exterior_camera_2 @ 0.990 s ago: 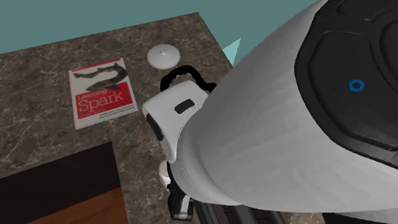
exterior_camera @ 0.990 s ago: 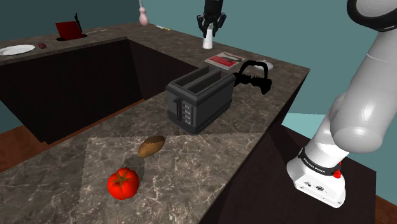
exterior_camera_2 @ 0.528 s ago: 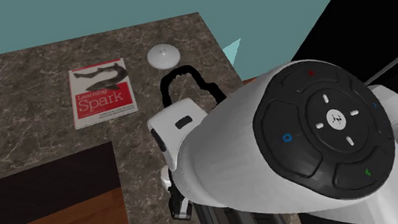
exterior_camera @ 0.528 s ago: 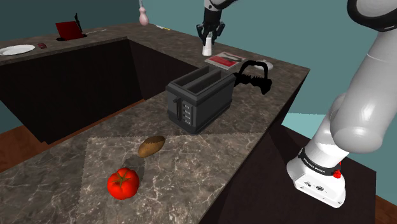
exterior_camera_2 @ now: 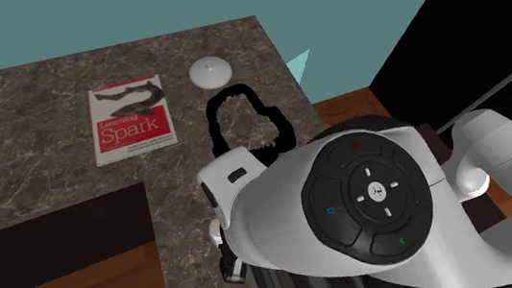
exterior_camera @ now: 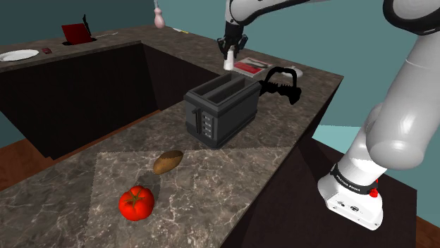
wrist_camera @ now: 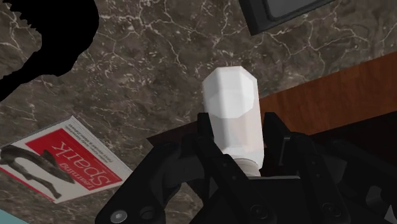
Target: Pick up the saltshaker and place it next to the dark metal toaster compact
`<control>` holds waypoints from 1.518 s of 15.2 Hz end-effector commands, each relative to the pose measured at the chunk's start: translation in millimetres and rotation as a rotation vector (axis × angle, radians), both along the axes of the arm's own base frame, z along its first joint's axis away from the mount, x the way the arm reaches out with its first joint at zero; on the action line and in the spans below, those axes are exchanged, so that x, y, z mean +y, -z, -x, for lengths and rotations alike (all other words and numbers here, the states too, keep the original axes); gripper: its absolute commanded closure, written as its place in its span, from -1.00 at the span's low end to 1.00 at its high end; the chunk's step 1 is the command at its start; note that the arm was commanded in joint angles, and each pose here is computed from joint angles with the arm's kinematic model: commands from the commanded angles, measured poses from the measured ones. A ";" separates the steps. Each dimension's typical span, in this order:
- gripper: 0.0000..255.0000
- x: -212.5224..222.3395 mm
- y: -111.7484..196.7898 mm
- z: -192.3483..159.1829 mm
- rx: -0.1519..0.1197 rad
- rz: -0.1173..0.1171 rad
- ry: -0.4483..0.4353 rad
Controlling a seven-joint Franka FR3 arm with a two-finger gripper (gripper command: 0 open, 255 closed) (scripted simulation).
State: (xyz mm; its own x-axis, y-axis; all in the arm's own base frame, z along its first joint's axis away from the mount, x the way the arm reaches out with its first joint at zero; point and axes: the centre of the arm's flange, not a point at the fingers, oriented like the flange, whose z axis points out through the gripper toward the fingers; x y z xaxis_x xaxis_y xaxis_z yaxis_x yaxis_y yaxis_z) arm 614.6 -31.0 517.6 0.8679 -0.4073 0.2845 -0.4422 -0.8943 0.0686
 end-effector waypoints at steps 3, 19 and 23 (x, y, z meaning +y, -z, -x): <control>1.00 1.0 20.9 1.1 -0.001 0.000 0.000; 1.00 1.0 105.3 1.1 -0.001 0.000 0.000; 1.00 1.0 126.5 1.1 -0.001 0.000 0.000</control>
State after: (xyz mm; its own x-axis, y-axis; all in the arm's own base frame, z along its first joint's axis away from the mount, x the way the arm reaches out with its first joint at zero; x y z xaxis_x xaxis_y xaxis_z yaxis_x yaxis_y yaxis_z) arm 612.8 -29.1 396.1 0.8679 -0.4071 0.2846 -0.4420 -0.8944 0.0687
